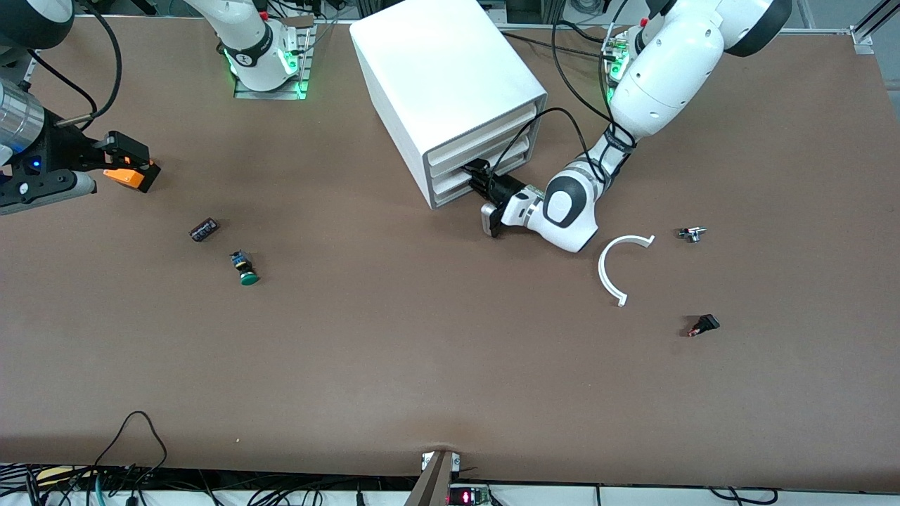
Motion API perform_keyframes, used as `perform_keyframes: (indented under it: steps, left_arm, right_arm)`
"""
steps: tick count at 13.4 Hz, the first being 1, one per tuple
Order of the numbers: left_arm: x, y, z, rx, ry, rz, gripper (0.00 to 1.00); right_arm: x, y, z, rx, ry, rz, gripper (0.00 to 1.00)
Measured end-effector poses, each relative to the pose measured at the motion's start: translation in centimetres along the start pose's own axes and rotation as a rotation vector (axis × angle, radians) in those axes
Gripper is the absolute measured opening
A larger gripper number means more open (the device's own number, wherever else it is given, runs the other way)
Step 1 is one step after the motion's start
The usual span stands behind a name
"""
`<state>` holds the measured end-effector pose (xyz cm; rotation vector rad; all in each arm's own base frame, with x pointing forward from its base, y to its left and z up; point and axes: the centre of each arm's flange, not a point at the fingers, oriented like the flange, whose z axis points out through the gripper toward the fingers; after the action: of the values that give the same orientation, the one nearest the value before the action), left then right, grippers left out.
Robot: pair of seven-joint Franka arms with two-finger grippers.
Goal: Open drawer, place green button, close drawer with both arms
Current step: 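Grasp the lowest drawer handle with the left gripper and pull outward, then pull the drawer open with the left gripper while the right gripper grasps the button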
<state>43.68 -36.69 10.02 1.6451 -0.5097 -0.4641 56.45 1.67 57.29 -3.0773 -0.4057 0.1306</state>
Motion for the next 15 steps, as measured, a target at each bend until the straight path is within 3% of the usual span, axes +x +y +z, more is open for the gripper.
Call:
perform_keyframes:
  steps: [2,7,9,12,15]
  left_arm:
    - [0.0,-0.1,-0.5,0.005,0.007,-0.003,0.15]
    - [0.2,0.0,-1.0,0.014,0.006,-0.011,0.09]
    - [0.8,0.3,-1.9,0.034,-0.004,-0.023,0.08]
    - [1.6,0.7,-3.2,0.062,-0.013,-0.034,0.08]
    - [1.9,0.6,-4.7,0.075,-0.004,-0.035,0.08]
  right_arm:
    - [0.1,-0.1,0.0,-0.001,0.002,-0.001,1.00]
    - [2.2,-0.1,0.8,-0.017,0.065,-0.011,1.00]
    - [3.3,0.2,2.7,-0.013,0.040,-0.010,1.00]
    - [5.6,0.8,8.2,0.004,-0.043,-0.026,1.00]
    - [6.7,0.9,11.0,0.015,-0.081,-0.121,1.00]
